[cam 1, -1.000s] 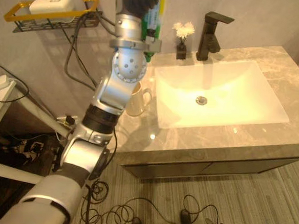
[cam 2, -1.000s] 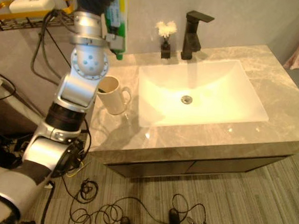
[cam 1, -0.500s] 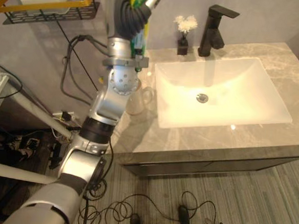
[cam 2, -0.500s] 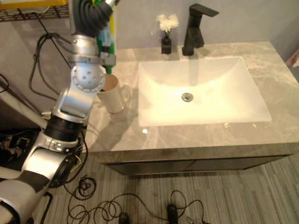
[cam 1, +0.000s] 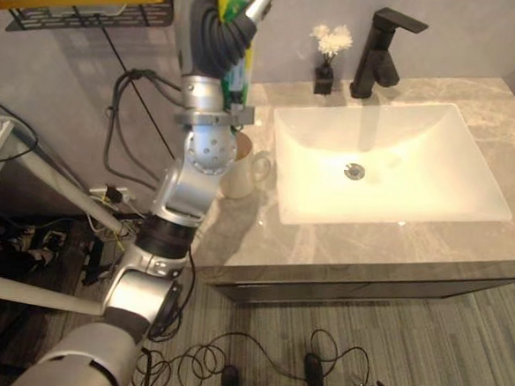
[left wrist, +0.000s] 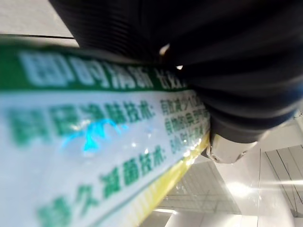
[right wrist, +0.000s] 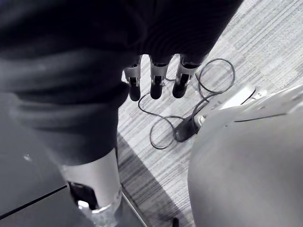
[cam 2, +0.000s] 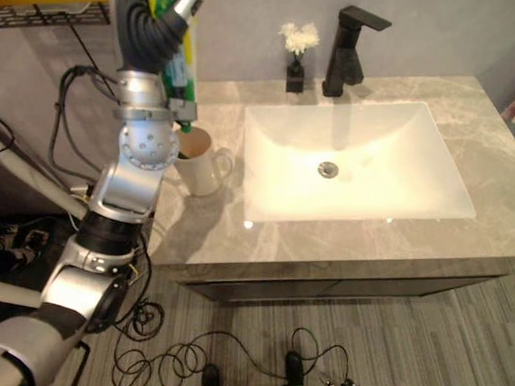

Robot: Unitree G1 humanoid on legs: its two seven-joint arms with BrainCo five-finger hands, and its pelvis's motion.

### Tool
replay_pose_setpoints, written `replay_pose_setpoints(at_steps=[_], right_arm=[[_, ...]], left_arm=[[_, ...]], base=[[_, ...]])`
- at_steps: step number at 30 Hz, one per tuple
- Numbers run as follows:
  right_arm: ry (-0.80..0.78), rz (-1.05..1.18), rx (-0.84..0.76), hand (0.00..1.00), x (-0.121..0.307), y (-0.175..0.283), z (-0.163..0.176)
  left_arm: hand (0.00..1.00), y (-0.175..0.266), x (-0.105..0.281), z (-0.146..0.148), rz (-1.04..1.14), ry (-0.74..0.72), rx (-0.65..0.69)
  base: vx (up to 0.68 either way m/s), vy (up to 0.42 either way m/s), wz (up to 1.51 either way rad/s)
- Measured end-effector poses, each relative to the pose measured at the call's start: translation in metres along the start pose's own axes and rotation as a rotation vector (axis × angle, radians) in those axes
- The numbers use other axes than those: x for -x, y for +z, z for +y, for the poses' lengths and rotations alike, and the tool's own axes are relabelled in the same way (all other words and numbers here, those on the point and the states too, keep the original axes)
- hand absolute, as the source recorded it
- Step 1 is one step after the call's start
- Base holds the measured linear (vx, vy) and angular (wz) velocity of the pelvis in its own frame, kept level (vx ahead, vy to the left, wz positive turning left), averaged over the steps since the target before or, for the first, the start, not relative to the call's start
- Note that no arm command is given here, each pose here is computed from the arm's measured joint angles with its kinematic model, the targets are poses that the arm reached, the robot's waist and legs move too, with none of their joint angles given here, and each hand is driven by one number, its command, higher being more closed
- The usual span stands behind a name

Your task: Organize washtable

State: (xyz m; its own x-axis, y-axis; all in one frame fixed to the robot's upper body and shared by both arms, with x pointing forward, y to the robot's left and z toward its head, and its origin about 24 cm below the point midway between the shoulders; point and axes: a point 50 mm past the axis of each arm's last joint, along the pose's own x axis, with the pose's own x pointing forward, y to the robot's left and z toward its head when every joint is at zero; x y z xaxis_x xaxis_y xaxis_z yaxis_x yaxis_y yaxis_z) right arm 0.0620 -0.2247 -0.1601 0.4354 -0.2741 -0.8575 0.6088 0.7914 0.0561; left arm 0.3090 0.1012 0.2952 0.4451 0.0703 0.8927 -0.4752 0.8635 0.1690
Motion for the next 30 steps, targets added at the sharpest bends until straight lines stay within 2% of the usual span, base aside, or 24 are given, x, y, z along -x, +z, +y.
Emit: replay_pose_setpoints(at_steps=[14, 30], right_arm=[[0.009, -0.017, 0.014, 0.0, 0.0002, 0.0022, 0.0011], [0.006, -0.021, 0.022, 0.0, 0.0019, 0.0011, -0.0018]], left_arm=[[1.0, 0.0099, 0.0034, -0.002, -0.007, 0.041, 0.037], [1.0, 0.0045, 0.0086, -0.0011, 0.021, 0.06, -0.002]], base=[[0.0, -0.007, -0.02], [0.0, 0.0, -0.01]])
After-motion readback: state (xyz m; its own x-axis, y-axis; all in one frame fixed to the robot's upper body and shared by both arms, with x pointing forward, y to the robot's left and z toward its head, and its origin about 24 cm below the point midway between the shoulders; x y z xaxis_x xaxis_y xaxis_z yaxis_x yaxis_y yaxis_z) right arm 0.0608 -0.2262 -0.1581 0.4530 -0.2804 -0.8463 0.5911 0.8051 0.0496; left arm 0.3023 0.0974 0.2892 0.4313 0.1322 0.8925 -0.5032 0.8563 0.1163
